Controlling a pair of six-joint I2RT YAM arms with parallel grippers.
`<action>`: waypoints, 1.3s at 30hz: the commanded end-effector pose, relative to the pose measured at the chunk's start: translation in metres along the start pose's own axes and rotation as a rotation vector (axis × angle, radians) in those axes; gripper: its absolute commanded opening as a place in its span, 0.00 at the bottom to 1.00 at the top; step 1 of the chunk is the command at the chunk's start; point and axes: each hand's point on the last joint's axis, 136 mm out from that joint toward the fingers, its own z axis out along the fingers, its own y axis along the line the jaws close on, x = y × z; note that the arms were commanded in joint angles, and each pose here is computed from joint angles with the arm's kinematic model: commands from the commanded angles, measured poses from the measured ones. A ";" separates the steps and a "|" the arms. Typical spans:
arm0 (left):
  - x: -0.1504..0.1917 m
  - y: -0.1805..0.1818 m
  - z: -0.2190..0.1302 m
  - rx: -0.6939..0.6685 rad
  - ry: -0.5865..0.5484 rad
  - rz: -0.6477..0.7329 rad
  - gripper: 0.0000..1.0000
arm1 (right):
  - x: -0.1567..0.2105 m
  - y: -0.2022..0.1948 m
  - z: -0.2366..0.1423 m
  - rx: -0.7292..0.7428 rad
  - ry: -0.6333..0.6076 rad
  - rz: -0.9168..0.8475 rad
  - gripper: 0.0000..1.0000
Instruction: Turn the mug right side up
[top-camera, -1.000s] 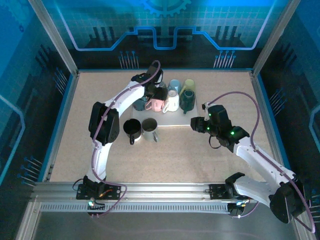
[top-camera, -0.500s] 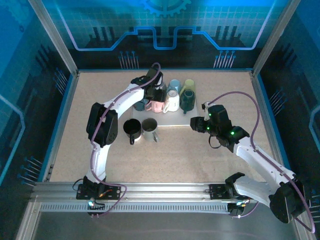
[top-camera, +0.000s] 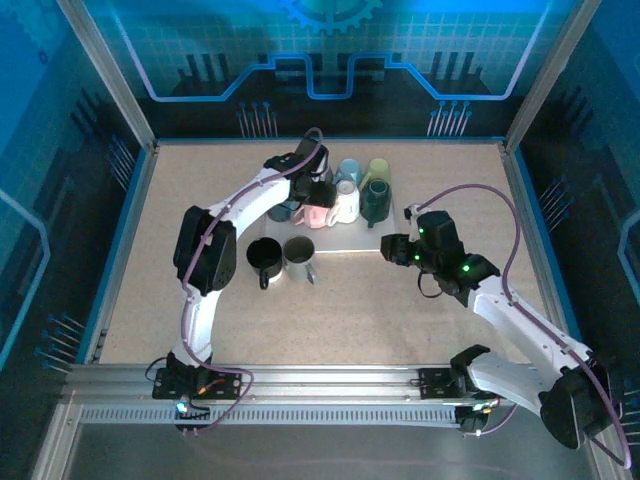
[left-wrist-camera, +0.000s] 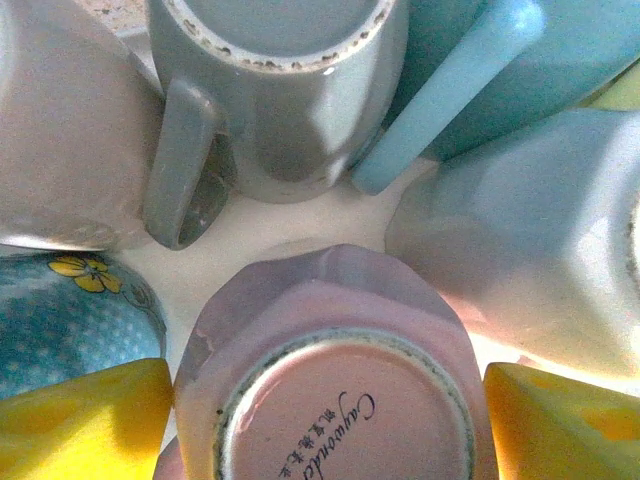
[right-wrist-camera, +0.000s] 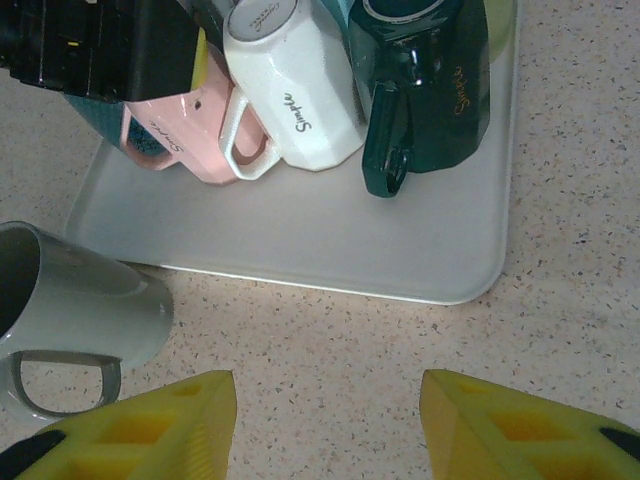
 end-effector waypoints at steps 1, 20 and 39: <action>0.027 -0.002 0.002 0.009 0.093 -0.005 0.82 | -0.006 0.000 -0.004 -0.017 -0.033 0.014 0.53; 0.031 0.005 0.003 -0.030 0.100 -0.007 0.54 | -0.008 0.002 -0.010 -0.029 -0.047 0.017 0.52; -0.049 -0.014 -0.138 0.098 -0.223 -0.116 0.50 | -0.027 0.014 -0.043 -0.082 -0.130 0.023 0.51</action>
